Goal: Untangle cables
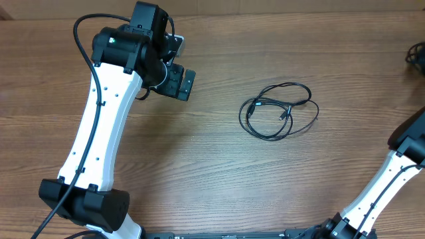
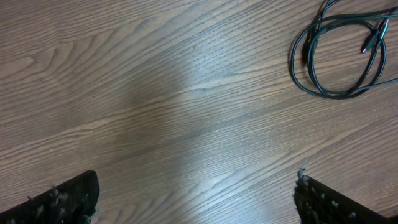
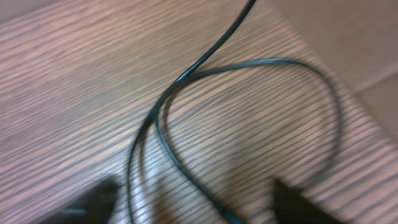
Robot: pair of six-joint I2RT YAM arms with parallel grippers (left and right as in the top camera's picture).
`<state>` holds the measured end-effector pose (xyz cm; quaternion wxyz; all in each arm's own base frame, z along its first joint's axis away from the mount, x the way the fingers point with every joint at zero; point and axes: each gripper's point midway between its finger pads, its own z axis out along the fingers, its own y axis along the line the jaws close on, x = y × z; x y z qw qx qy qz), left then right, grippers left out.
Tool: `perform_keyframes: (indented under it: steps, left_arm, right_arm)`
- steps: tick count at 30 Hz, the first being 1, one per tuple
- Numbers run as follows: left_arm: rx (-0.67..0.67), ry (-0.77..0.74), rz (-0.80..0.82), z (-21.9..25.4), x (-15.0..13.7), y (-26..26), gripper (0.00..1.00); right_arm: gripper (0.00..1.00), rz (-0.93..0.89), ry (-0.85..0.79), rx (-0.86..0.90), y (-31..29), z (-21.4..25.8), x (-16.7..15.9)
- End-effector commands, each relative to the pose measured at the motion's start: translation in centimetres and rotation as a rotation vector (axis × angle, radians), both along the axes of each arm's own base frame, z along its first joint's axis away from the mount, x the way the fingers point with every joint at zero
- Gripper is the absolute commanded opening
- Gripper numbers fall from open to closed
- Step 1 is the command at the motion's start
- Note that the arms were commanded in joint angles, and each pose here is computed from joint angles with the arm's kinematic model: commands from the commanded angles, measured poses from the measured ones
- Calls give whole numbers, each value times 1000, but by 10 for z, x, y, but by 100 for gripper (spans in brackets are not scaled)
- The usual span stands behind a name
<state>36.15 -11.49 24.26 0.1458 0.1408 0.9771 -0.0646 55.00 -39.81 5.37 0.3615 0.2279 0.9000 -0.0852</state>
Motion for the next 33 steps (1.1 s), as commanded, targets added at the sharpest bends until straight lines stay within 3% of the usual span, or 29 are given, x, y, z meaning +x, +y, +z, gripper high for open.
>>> perform_keyframes:
  steps: [1,8,14,18,27,29,30,32,33]
  left_arm:
    - [16,15,6,-6,0,1,100]
    - [17,12,3,-6,1,1,100]
    - [20,10,-8,-8,4,1,100]
    - [26,22,-16,-10,2,1,100]
    - [43,22,-61,-11,1,2,100]
    - [42,17,-61,-11,2,2,100]
    - [40,14,-61,-11,3,1,100]
    - [37,3,-60,-10,6,0,100]
    - [35,-1,-60,-10,7,0,100]
  right_arm:
    - [100,60,-87,31,28,45,19]
    - [100,132,-303,-9,79,178,44]
    - [100,154,-409,-17,134,256,48]
    - [100,68,-388,-77,125,259,44]
    - [98,-56,-290,-37,59,201,18]
    - [79,-96,-288,-33,38,192,9]
    - [59,-113,-286,-35,27,187,5]
    - [4,-165,-271,-17,-1,164,-6]
    - [4,-188,-260,6,-7,152,-10]
